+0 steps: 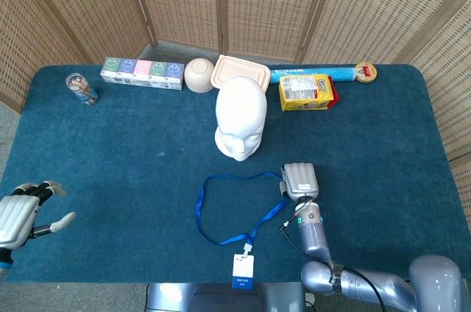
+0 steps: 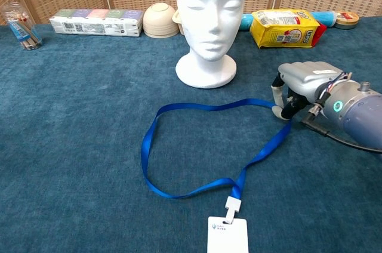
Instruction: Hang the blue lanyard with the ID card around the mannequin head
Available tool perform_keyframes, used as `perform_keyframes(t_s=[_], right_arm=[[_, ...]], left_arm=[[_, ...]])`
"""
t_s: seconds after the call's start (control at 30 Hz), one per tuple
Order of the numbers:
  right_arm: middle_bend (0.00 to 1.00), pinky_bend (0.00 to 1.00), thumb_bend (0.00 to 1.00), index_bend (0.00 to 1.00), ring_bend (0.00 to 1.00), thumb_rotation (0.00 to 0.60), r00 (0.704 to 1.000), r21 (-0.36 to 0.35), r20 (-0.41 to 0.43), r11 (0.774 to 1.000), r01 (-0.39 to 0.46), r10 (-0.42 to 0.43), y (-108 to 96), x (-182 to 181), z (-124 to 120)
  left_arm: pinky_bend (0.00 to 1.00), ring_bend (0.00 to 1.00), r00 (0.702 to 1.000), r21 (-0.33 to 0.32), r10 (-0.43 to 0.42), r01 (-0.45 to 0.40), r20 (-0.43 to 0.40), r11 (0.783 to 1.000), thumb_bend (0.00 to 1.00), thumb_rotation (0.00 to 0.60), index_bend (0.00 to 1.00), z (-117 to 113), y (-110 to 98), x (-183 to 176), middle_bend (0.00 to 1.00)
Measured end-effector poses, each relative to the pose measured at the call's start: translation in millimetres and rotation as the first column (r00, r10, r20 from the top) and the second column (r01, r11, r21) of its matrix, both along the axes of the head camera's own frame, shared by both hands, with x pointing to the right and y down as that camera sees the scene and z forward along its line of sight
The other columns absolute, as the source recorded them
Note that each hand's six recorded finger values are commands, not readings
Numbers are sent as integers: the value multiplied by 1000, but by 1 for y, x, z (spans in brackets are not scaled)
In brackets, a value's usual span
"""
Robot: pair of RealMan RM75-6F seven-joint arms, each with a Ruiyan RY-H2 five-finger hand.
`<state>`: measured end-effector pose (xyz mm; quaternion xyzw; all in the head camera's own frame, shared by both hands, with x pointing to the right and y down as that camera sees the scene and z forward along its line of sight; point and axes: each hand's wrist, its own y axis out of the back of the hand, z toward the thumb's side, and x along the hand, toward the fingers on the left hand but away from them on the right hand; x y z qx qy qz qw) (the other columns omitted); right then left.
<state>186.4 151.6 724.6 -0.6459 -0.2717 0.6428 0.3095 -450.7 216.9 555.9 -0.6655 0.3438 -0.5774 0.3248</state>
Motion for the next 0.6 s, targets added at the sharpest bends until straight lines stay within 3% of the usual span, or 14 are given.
perform_keyframes(t_s=[0.3,0.53,0.6], right_arm=[[1000,1000,516,607,1000,540,1000,-5,22,1000,-3,3,4,-4,-3],[1000,1000,517,609,1000,540,999,-4,41,1000,3,-3,6,-8,-5],[1000,1000,516,609,1000,540,999,-5,43,1000,3,-2,7,-8,-5]], left_arm=[[460,553,997,23,68,-68,29,997,104,30,397,13,-25,24,534],[499,578,986,9,156,-157,62,988,106,45,401,37,-58,61,570],[547,618,984,6,162,-163,71,987,106,46,410,44,-67,70,621]])
